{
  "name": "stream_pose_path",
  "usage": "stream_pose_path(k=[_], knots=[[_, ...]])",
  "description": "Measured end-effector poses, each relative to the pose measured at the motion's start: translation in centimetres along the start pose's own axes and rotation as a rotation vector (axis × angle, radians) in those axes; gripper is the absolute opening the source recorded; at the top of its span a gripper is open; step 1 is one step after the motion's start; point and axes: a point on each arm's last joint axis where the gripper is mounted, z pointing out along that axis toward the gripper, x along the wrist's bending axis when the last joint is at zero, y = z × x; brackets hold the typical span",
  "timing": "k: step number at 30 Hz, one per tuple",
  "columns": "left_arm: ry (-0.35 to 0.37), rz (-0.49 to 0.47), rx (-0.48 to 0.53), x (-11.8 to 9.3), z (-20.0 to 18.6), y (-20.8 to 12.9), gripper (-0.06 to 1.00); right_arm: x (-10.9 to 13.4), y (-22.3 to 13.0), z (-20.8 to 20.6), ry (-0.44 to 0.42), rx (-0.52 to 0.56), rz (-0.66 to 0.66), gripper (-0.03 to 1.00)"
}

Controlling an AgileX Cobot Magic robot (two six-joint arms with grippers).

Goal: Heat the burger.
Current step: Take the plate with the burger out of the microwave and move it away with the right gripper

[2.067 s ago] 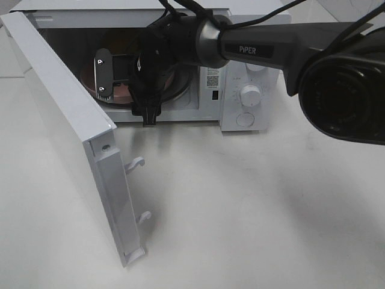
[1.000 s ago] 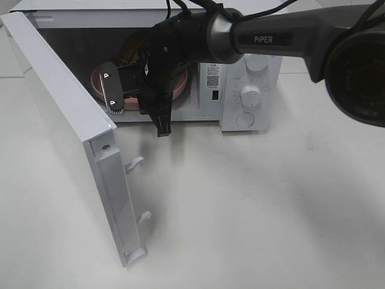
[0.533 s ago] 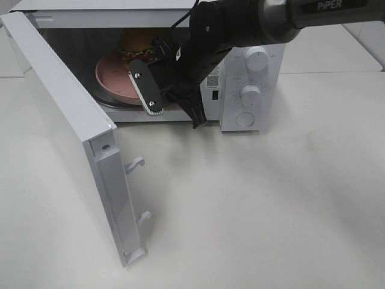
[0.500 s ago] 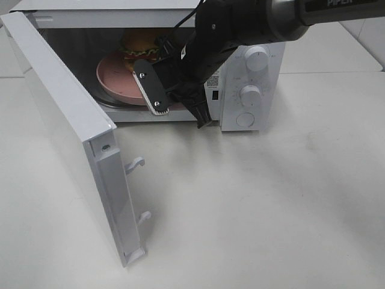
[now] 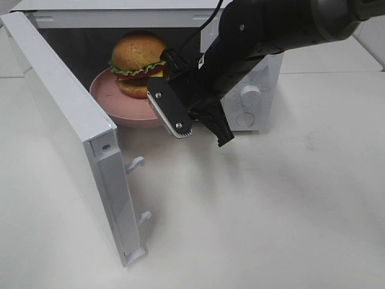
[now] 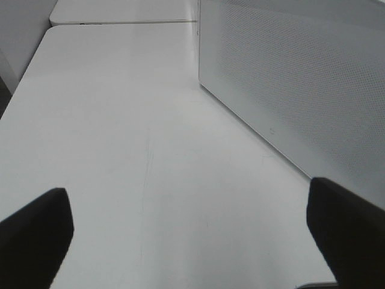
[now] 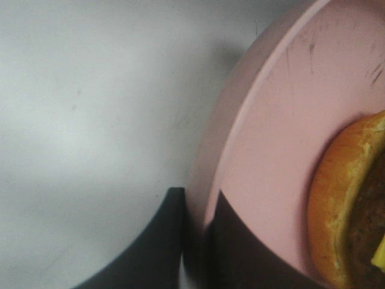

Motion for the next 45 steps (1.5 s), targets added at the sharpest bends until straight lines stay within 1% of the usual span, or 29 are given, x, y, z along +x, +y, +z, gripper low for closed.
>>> stream_pose_path(k=[6, 8, 10, 13, 14, 16, 17, 18, 20, 21, 23, 24, 25, 26, 27, 28, 30, 31, 32, 33, 35, 38, 40, 41, 43, 44, 45], knots=[[0.000, 0.000, 0.000, 0.0, 0.0, 0.0, 0.98, 1.4, 0.4, -1.5, 0.018, -0.016, -0.002, 0.09], [0.000, 0.000, 0.000, 0.0, 0.0, 0.0, 0.98, 2.2, 0.7, -2.6, 0.026, -0.031, 0.007, 0.09], [0.000, 0.000, 0.000, 0.0, 0.0, 0.0, 0.98, 2.5, 0.7, -2.8, 0.028, -0.036, 0.013, 0.09], [0.000, 0.000, 0.000, 0.0, 0.0, 0.0, 0.98, 3.9, 1.1, -4.3, 0.025, -0.056, 0.031, 0.09], [0.000, 0.000, 0.000, 0.0, 0.0, 0.0, 0.98, 3.9, 1.1, -4.3, 0.025, -0.056, 0.031, 0.09], [0.000, 0.000, 0.000, 0.0, 0.0, 0.0, 0.98, 4.9, 1.2, -5.2, 0.019, -0.054, 0.041, 0.09], [0.000, 0.000, 0.000, 0.0, 0.0, 0.0, 0.98, 4.9, 1.2, -5.2, 0.019, -0.054, 0.041, 0.09], [0.000, 0.000, 0.000, 0.0, 0.0, 0.0, 0.98, 5.8, 1.1, -5.6, 0.026, -0.053, 0.046, 0.09], [0.000, 0.000, 0.000, 0.0, 0.0, 0.0, 0.98, 6.2, 1.1, -5.9, 0.027, -0.051, 0.049, 0.09], [0.000, 0.000, 0.000, 0.0, 0.0, 0.0, 0.98, 7.2, 1.2, -6.6, 0.030, -0.050, 0.052, 0.09], [0.000, 0.000, 0.000, 0.0, 0.0, 0.0, 0.98, 7.5, 1.2, -7.0, 0.025, -0.048, 0.055, 0.09], [0.000, 0.000, 0.000, 0.0, 0.0, 0.0, 0.98, 8.4, 1.3, -7.5, 0.024, -0.046, 0.057, 0.09], [0.000, 0.000, 0.000, 0.0, 0.0, 0.0, 0.98, 8.4, 1.3, -7.5, 0.024, -0.046, 0.057, 0.09], [0.000, 0.000, 0.000, 0.0, 0.0, 0.0, 0.98, 9.3, 1.4, -8.1, 0.026, -0.045, 0.063, 0.09], [0.000, 0.000, 0.000, 0.0, 0.0, 0.0, 0.98, 9.3, 1.4, -8.1, 0.026, -0.045, 0.063, 0.09], [0.000, 0.000, 0.000, 0.0, 0.0, 0.0, 0.98, 10.1, 1.5, -8.9, 0.022, -0.043, 0.075, 0.09], [0.000, 0.000, 0.000, 0.0, 0.0, 0.0, 0.98, 10.4, 1.5, -9.3, 0.017, -0.039, 0.077, 0.09], [0.000, 0.000, 0.000, 0.0, 0.0, 0.0, 0.98, 11.3, 1.6, -10.0, 0.014, -0.031, 0.080, 0.09], [0.000, 0.000, 0.000, 0.0, 0.0, 0.0, 0.98, 11.3, 1.6, -10.0, 0.014, -0.031, 0.080, 0.09], [0.000, 0.000, 0.000, 0.0, 0.0, 0.0, 0.98, 12.0, 1.6, -10.7, 0.012, -0.024, 0.088, 0.09], [0.000, 0.000, 0.000, 0.0, 0.0, 0.0, 0.98, 12.3, 1.6, -11.0, 0.009, -0.020, 0.090, 0.09], [0.000, 0.000, 0.000, 0.0, 0.0, 0.0, 0.98, 13.8, 1.7, -12.6, -0.009, 0.001, 0.114, 0.09], [0.000, 0.000, 0.000, 0.0, 0.0, 0.0, 0.98, 14.1, 1.7, -13.0, -0.009, 0.006, 0.120, 0.09], [0.000, 0.000, 0.000, 0.0, 0.0, 0.0, 0.98, 14.9, 1.7, -13.7, -0.013, 0.018, 0.124, 0.09], [0.000, 0.000, 0.000, 0.0, 0.0, 0.0, 0.98, 15.2, 1.7, -14.0, -0.013, 0.022, 0.127, 0.09], [0.000, 0.000, 0.000, 0.0, 0.0, 0.0, 0.98, 16.0, 1.7, -14.6, -0.009, 0.034, 0.129, 0.09], [0.000, 0.000, 0.000, 0.0, 0.0, 0.0, 0.98, 16.0, 1.7, -14.6, -0.009, 0.034, 0.129, 0.09]])
